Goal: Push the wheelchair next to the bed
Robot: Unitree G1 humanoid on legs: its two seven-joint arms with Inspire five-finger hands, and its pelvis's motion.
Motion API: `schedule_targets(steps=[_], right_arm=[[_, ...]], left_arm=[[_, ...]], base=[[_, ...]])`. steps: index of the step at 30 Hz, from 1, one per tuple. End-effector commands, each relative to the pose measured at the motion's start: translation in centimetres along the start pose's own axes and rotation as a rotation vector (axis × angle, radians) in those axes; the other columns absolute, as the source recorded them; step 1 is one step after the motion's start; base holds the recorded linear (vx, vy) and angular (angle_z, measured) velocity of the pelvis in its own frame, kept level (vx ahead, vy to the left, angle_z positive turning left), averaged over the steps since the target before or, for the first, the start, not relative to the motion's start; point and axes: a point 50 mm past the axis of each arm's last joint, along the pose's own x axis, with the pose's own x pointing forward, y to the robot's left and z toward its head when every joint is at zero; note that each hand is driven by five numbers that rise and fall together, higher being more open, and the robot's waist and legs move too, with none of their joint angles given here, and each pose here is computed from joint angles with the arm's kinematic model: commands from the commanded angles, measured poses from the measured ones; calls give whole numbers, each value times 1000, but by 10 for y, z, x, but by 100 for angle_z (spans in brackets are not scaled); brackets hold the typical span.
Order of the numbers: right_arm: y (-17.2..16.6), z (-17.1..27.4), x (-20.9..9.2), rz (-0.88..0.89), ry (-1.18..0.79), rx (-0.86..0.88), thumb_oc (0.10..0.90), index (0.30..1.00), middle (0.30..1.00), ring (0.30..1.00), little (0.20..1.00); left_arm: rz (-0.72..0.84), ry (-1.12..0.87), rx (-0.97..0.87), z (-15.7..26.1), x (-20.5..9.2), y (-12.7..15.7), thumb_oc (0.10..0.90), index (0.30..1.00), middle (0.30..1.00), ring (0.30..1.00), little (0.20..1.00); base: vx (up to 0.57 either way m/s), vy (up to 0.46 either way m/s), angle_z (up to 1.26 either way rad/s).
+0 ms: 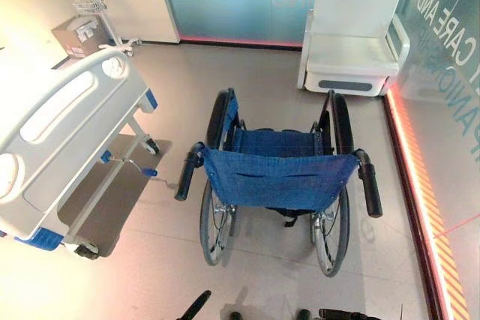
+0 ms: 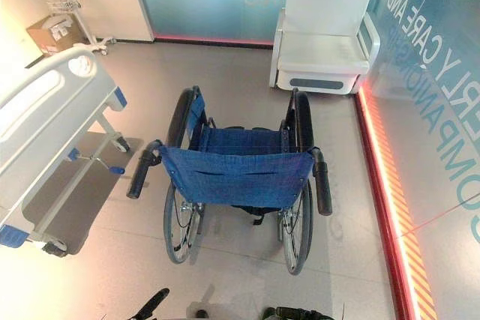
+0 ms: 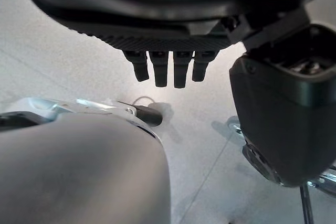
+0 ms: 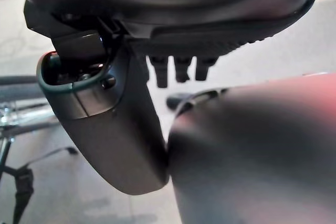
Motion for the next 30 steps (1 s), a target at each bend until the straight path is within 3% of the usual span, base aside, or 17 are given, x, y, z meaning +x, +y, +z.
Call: schedule_targets(steps=[1, 19, 25, 30], right_arm=[[4, -31, 2, 23, 148, 2, 800, 900, 900, 900, 900], [-7, -31, 2, -48, 119, 0, 800, 900, 900, 900, 900], [-19, -18, 1, -120, 28, 122, 800, 900, 900, 900, 900], [-39, 23, -7, -155, -160, 288, 800, 900, 900, 900, 900]], left_arm=[[7, 23, 11, 4, 1, -1, 800, 900, 900, 900, 900], [-9, 40, -54, 1, 1, -4, 800, 900, 900, 900, 900], [0, -2, -208, 12, 1, 4, 800, 900, 900, 900, 900], [51, -138, -284, 51, -6, 27, 800, 900, 900, 900, 900]], base=[[0, 0, 0], [3, 10, 0], [28, 11, -1], [18, 2, 1]])
